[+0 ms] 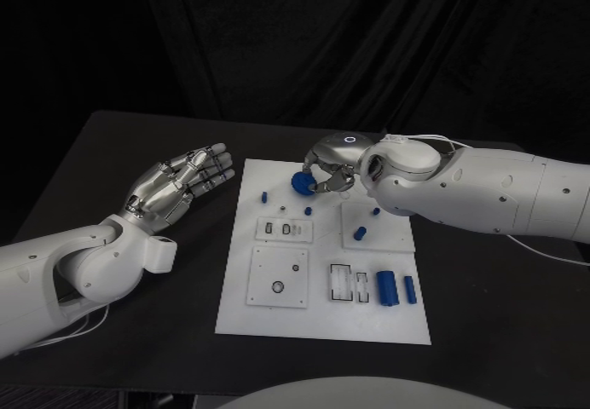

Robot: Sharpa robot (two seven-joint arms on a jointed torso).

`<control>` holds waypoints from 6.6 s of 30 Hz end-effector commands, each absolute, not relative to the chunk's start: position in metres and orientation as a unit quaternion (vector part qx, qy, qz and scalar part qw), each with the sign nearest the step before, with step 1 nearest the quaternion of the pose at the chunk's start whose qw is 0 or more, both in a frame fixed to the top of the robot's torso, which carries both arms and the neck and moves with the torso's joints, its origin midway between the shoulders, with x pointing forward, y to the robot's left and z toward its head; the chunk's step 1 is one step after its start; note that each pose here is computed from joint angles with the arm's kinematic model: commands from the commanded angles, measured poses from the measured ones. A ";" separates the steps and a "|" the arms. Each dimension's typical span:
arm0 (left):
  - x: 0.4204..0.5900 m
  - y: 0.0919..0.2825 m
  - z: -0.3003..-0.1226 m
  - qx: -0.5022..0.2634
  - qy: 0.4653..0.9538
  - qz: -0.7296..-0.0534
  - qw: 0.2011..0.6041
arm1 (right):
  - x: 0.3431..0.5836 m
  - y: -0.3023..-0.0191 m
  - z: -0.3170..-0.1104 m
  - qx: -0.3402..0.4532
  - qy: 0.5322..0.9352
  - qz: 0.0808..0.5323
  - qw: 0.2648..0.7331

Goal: Assemble the parts on the task board

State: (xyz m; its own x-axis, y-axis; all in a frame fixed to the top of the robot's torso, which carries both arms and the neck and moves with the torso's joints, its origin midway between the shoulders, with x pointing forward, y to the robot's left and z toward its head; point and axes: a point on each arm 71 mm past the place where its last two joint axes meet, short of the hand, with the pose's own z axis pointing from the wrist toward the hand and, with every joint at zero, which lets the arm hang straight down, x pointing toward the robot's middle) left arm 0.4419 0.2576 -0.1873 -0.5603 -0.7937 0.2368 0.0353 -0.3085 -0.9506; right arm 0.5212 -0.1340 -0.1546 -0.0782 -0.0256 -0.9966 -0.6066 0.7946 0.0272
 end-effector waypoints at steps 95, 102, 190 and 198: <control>0.443 0.260 -0.188 -0.366 0.503 -0.728 0.287 | 0.511 -0.153 -0.172 -0.242 0.743 0.212 0.586; 0.443 0.260 -0.189 -0.366 0.504 -0.728 0.287 | 0.510 -0.155 -0.172 -0.241 0.743 0.212 0.587; 0.444 0.255 -0.191 -0.365 0.508 -0.729 0.277 | 0.478 -0.320 -0.191 -0.103 0.724 0.147 0.666; 0.444 0.255 -0.191 -0.366 0.509 -0.729 0.276 | 0.480 -0.320 -0.194 -0.102 0.727 0.144 0.663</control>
